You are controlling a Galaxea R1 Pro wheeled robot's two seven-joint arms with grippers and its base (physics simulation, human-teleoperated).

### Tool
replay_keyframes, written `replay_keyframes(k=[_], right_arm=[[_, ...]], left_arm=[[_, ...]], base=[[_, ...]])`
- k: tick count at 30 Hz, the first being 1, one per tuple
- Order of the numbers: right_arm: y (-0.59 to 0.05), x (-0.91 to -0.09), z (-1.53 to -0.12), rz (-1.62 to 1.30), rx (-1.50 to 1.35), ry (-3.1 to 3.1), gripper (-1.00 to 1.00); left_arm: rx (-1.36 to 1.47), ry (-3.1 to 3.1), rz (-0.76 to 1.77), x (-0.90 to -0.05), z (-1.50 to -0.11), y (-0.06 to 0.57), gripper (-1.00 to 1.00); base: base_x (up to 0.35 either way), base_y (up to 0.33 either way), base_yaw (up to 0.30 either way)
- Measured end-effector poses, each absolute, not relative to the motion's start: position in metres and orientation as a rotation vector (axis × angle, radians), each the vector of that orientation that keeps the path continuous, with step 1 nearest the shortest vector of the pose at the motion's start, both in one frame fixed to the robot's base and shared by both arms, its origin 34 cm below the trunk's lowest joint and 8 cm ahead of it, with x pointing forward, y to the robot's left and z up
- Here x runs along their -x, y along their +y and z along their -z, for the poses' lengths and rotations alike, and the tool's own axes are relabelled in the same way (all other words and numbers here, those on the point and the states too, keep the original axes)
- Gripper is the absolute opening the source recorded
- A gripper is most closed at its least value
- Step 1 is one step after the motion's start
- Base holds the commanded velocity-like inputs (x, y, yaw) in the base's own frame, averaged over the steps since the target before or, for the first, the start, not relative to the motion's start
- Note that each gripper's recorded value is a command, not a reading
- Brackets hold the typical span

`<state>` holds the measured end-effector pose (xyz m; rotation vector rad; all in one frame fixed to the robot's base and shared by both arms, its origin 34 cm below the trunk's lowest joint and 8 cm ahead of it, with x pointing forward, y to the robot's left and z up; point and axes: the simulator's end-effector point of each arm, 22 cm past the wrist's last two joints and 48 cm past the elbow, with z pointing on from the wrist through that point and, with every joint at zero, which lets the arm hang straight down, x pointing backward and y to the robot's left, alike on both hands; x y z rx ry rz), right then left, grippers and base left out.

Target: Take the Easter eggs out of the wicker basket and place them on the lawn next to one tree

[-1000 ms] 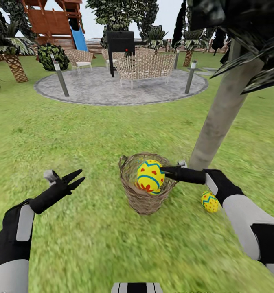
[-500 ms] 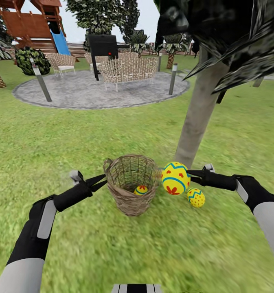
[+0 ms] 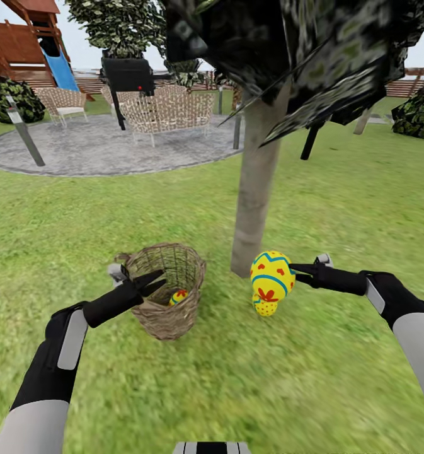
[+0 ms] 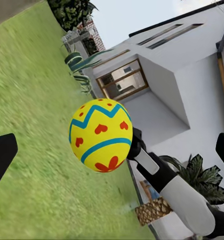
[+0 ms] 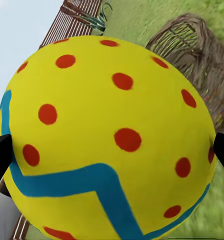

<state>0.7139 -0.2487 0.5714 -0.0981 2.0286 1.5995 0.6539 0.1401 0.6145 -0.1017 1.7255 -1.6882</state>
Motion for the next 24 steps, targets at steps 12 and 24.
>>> replay_keyframes(k=[12, 24], right_arm=[[-0.284, -0.749, -0.509, -1.131, 0.0, 2.277, -1.0], [-0.368, -0.796, -0.467, -0.34, -0.082, 2.398, -1.0]], left_arm=[[0.06, 1.747, 1.705, -0.649, -0.614, 0.126, 1.0], [0.064, 1.738, 1.716, -0.649, -0.615, 0.122, 1.0]], base=[[0.005, -0.311, -0.001], [0.209, -0.255, 0.052]])
